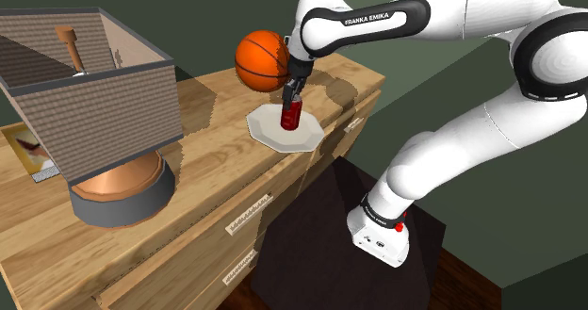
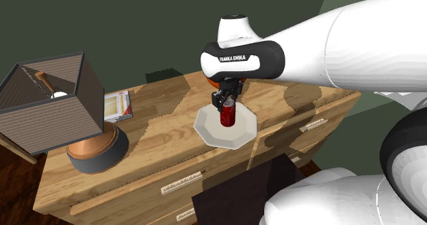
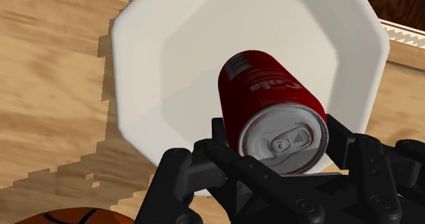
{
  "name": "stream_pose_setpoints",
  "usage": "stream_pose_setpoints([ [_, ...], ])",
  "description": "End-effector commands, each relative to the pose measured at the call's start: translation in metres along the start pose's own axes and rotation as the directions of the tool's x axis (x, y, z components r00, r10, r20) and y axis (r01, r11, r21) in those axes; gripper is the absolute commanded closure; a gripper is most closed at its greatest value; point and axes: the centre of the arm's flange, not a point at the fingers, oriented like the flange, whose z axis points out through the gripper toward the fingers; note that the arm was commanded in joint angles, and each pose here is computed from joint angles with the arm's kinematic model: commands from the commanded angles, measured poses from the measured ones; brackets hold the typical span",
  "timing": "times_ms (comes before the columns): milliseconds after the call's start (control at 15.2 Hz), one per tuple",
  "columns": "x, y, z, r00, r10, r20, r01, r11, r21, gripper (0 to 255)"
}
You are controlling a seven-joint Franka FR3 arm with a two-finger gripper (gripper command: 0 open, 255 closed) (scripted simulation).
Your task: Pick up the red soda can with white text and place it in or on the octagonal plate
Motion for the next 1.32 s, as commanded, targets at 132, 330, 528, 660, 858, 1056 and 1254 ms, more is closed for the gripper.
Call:
stream_pose_setpoints([
  [132,0.0,0.0,0.0,1.0,0.0,-0.001,0.0,1.0,0.0,0],
  [330,0.0,0.0,0.0,1.0,0.0,-0.001,0.0,1.0,0.0,0],
  [528,0.0,0.0,-0.013,1.0,0.0,-0.001,0.0,1.0,0.0,0],
  [660,0.0,0.0,-0.04,1.0,0.0,-0.001,0.0,1.0,0.0,0],
  [858,0.0,0.0,-0.05,1.0,0.0,-0.001,0.0,1.0,0.0,0],
  [1056,0.0,0.0,-0.05,1.0,0.0,-0.001,0.0,1.0,0.0,0],
  [1254,0.0,0.0,-0.05,1.0,0.0,-0.001,0.0,1.0,0.0,0],
])
